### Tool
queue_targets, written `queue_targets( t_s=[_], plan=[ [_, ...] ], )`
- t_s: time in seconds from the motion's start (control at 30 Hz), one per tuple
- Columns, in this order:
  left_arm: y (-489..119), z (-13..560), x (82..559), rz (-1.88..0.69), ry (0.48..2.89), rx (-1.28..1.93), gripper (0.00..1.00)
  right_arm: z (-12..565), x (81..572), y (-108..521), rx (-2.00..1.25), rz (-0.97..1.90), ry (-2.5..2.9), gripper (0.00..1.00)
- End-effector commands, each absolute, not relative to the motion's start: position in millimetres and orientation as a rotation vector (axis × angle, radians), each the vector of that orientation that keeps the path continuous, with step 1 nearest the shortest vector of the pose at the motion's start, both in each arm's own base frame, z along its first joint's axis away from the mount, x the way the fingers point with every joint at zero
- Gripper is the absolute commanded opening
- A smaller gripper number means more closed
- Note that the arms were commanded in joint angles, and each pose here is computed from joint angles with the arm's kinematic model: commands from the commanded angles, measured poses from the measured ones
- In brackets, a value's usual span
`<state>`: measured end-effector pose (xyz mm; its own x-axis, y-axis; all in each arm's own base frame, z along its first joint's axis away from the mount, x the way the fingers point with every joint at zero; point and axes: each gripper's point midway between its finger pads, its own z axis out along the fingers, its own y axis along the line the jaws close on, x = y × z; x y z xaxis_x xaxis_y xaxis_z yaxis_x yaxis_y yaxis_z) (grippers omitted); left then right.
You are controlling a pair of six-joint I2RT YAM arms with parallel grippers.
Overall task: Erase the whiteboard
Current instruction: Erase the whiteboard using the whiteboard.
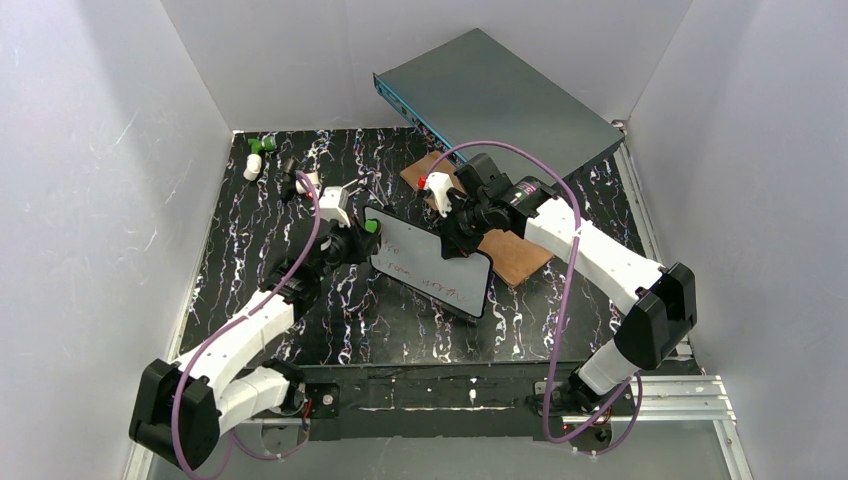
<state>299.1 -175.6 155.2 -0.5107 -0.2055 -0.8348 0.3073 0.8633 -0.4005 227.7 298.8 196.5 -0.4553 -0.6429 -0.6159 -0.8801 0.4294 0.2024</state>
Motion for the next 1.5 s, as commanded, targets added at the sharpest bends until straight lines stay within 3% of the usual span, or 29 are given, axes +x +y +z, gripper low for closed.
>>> queue_targets(
  t_s=[0.0,0.53,0.67,1.13,1.3,1.47],
  plan=[
    [-179.2,205.3,315.6,-0.655,1.872,0.086,0.0,208.3,183.6,317.6,-1.443,0.964,2.161,0.01],
    [-176.3,85.2,298.1,-0.681,2.12,0.025,0.0,208.4,181.2,316.4,-1.448,0.967,2.162,0.01],
    [-177.5,91.9,301.4,-0.681,2.105,0.036,0.0,207.9,180.7,316.6,-1.451,0.971,2.163,0.01],
    [-187.3,192.7,317.8,-0.719,1.918,0.108,0.0,207.0,181.1,317.7,-1.452,0.976,2.167,0.01],
    [-185.0,174.9,314.9,-0.695,1.963,0.127,0.0,206.4,181.4,317.7,-1.454,0.974,2.167,0.01],
    [-185.6,121.9,304.8,-0.695,2.081,0.139,0.0,206.1,181.0,317.5,-1.455,0.974,2.169,0.01]
  ],
)
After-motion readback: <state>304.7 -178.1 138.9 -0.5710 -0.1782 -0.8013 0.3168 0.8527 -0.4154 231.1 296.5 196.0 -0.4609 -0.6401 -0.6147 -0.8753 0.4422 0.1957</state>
